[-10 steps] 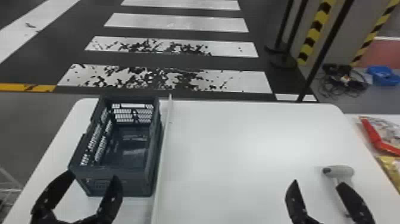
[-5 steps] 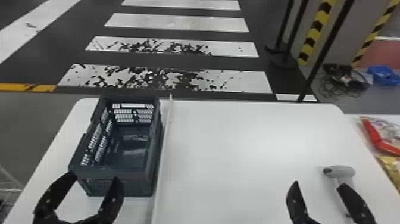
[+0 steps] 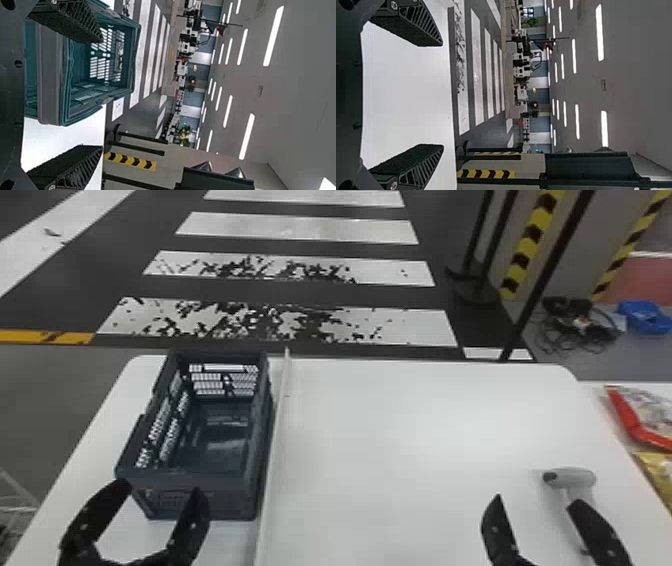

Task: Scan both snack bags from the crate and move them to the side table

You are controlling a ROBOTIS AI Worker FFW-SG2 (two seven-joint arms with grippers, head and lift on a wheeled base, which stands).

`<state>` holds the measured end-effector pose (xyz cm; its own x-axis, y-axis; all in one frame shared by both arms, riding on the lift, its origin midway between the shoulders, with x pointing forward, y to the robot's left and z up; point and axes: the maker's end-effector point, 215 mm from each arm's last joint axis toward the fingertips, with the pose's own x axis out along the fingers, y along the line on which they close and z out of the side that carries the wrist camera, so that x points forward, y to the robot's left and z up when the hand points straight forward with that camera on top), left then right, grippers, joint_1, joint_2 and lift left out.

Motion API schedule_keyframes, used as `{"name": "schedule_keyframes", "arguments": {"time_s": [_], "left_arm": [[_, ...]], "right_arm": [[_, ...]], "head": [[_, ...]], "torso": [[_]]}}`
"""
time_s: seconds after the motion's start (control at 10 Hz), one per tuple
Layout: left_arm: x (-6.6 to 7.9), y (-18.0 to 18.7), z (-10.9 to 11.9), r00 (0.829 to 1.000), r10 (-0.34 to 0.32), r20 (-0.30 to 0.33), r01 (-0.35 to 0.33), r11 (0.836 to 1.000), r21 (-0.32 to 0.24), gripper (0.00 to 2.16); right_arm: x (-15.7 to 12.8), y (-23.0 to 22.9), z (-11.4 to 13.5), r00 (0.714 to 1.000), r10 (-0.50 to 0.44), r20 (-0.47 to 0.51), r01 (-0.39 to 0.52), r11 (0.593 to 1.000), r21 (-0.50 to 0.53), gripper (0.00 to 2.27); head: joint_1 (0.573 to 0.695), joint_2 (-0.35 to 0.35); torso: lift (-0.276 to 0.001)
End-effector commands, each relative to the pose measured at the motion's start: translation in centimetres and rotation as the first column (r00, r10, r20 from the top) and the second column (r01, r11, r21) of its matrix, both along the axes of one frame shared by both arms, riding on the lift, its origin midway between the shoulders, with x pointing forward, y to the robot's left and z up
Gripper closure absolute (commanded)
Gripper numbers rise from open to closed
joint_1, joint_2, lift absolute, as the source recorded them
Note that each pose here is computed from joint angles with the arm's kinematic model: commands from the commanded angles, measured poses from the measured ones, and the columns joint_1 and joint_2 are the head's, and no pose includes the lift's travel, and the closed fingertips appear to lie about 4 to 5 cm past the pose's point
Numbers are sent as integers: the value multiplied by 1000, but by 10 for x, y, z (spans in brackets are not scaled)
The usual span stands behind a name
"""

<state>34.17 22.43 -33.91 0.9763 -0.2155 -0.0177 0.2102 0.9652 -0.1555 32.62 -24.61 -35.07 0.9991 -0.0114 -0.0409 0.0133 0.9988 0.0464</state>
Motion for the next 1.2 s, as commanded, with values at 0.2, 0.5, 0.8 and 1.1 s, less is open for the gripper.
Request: {"name": "schedule_keyframes", "arguments": {"time_s": [0.2,0.5,0.8,1.1], "left_arm": [[-1,-3,-4,1000,-10,-6,10,1000,-1,36],[-1,-5,-5,1000,-14,-9,14,1000,-3,36],[-2,-4,-8,1000,-14,-14,14,1000,-2,36],[-2,-5,-6,1000,-18,-9,18,1000,-2,36]], "right_arm": [[-2,0,2,1000,0,3,0,1000,3,80],[-4,1,5,1000,0,10,0,1000,7,80],[-5,3,4,1000,2,7,-2,1000,11,83],[-8,3,8,1000,0,19,-1,1000,15,83]], "head": [[695,-40],[695,-43],[695,-44],[695,-41]], "torso": [[-95],[-95],[-95],[-95]]}}
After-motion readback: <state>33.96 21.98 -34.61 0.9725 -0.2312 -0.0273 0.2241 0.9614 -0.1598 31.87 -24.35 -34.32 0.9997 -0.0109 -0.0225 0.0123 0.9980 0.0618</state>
